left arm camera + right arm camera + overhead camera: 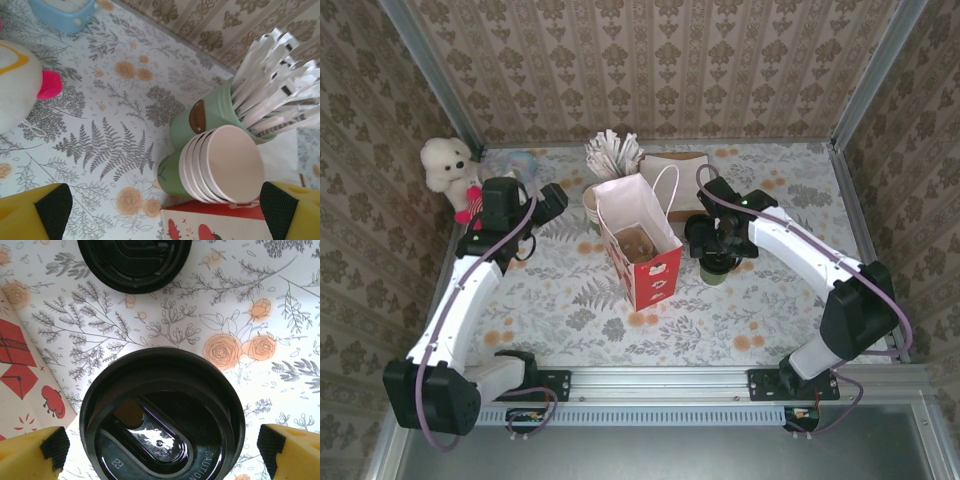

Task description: Pack the takeout coffee

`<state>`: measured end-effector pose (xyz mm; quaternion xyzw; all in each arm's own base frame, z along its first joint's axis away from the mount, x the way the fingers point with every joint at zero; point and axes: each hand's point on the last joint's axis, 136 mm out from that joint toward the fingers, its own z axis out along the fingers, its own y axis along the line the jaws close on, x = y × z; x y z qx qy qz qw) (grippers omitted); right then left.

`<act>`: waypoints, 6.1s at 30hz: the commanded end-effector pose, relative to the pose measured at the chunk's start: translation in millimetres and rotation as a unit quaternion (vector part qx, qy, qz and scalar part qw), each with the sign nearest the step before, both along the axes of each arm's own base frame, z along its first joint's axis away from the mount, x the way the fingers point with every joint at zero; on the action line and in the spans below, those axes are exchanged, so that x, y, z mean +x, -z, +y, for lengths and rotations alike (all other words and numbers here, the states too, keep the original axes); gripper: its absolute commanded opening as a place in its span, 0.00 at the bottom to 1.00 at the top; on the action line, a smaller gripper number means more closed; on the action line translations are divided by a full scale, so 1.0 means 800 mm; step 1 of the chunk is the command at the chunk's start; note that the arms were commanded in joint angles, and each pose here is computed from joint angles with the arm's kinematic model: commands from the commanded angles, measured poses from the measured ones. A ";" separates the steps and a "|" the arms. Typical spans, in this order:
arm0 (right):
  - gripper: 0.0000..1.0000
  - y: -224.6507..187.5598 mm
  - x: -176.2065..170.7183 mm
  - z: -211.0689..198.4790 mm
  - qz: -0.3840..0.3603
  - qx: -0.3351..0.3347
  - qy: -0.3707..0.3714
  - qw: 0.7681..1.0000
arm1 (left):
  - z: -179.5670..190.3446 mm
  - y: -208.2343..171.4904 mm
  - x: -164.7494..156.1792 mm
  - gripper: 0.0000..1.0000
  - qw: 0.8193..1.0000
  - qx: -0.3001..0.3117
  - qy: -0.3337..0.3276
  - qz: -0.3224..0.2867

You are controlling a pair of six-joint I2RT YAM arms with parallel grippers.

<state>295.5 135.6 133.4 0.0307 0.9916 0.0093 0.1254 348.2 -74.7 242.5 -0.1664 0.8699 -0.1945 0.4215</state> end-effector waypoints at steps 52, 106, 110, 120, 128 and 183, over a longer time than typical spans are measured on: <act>1.00 0.028 -0.014 -0.008 0.100 -0.012 0.050 0.994 | 0.005 -0.001 -0.003 1.00 1.000 0.009 0.008 -0.015; 0.96 0.035 -0.012 -0.006 0.095 -0.003 0.063 0.994 | 0.005 0.004 -0.001 1.00 1.000 0.010 0.007 -0.011; 0.98 0.036 -0.012 -0.004 0.094 0.002 0.063 0.994 | 0.004 0.003 0.000 1.00 1.000 0.011 0.010 -0.013; 1.00 0.037 -0.013 -0.002 0.087 0.012 0.068 0.994 | 0.000 0.004 0.001 1.00 1.000 0.007 0.018 -0.012; 0.96 0.031 -0.014 -0.008 0.086 -0.004 0.066 0.994 | 0.000 0.005 0.002 1.00 1.000 0.007 0.019 -0.010; 0.59 -0.410 0.014 0.120 -0.401 0.060 -0.172 0.898 | -0.154 -0.195 -0.114 1.00 0.940 0.011 0.296 -0.171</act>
